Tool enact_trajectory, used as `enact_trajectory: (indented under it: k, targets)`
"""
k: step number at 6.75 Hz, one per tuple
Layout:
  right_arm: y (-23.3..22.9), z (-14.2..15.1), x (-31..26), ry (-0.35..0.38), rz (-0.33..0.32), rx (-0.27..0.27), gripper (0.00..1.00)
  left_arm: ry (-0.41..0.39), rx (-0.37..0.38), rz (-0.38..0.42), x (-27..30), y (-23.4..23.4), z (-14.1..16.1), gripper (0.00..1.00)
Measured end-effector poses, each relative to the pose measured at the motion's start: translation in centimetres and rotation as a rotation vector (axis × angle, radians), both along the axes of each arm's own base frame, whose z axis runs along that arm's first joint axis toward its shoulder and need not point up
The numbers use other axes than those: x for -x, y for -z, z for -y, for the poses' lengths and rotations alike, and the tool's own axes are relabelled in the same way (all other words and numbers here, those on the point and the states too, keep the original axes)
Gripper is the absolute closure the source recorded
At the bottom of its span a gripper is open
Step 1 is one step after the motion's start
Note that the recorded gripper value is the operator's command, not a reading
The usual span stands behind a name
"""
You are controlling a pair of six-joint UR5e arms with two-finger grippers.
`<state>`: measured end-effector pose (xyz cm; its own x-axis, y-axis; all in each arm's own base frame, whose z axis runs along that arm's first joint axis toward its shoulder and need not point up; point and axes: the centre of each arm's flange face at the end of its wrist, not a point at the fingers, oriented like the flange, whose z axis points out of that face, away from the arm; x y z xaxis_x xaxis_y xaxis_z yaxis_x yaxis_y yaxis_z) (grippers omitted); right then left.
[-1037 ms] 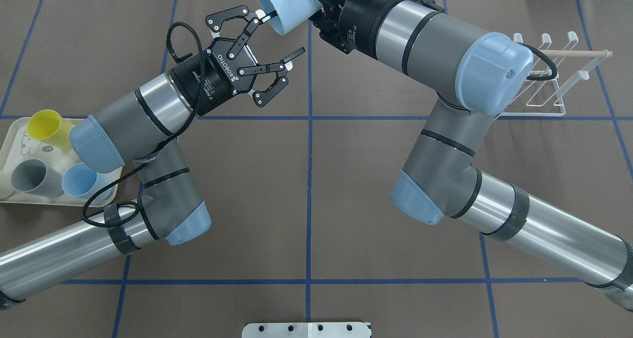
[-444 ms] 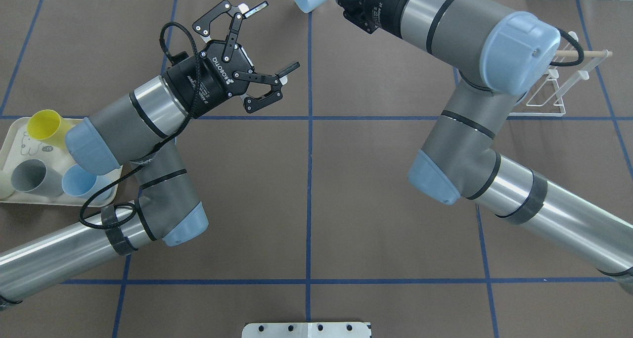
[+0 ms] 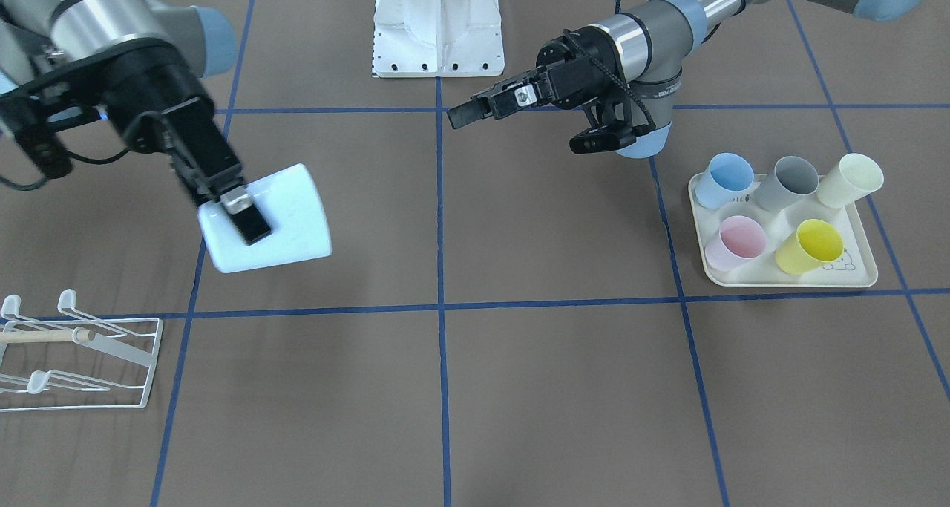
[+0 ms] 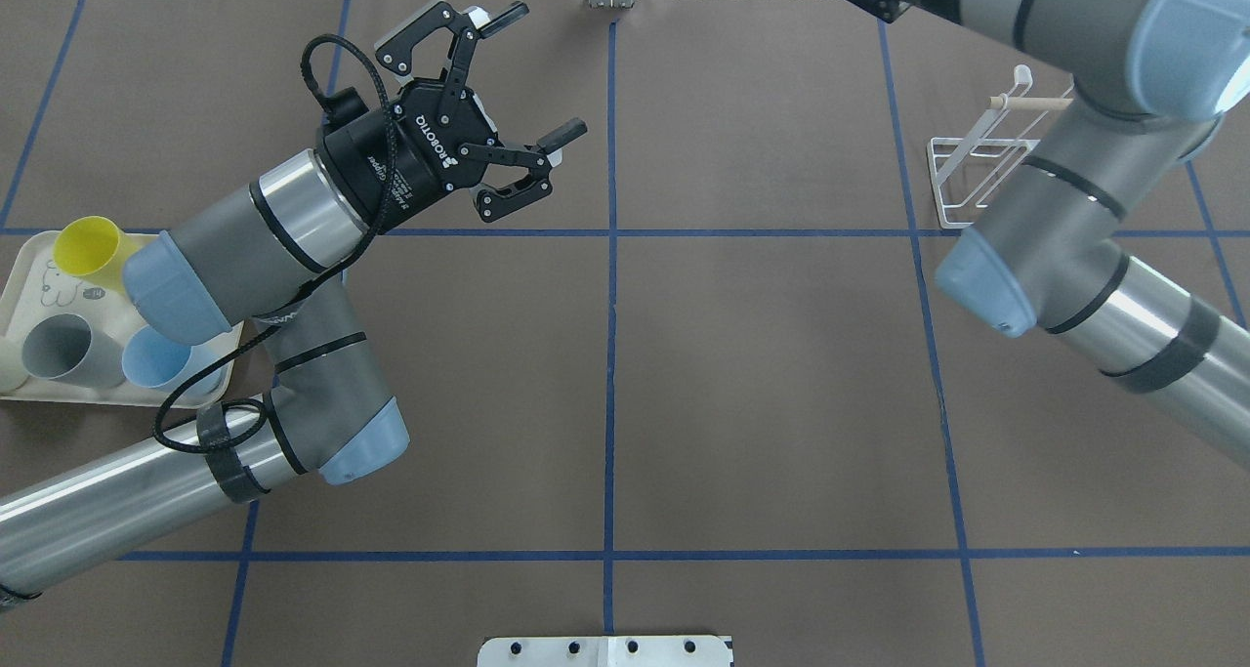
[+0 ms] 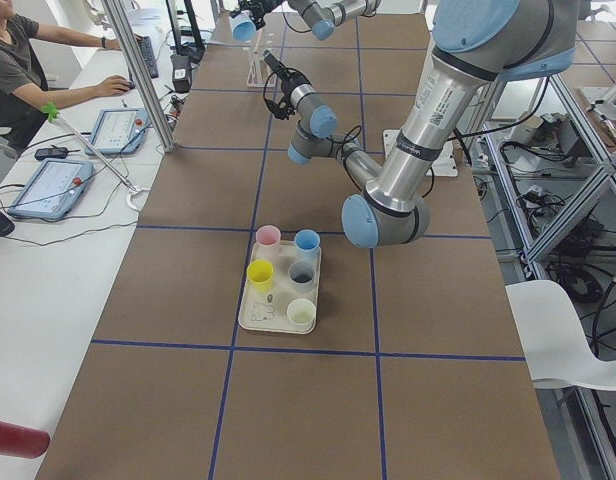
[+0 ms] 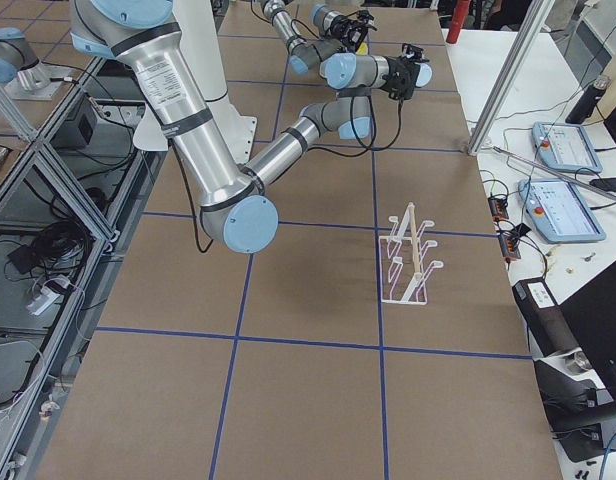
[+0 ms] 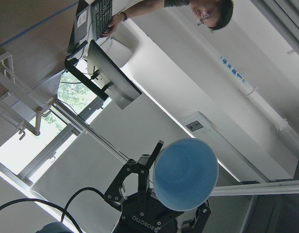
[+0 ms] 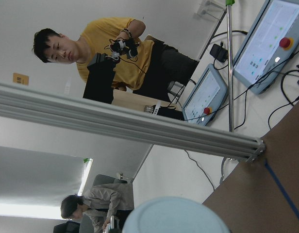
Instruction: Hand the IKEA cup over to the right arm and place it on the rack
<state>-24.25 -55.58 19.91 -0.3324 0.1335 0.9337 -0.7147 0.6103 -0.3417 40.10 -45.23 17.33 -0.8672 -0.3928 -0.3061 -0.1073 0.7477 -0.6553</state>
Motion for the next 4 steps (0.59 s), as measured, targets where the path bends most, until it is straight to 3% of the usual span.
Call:
enact_trajectory:
  k: [1,4]
  targets:
    - [-3.6,0.6,-3.2,-0.006,-0.103,-0.002,1.00,0.062,-0.034,0.078,-0.2,0.0,0.3,0.00]
    - [-13.7,-0.1,-8.1,-0.027,-0.438,-0.029,1.00,0.216,-0.134,0.435,0.5,0.8,1.9,0.00]
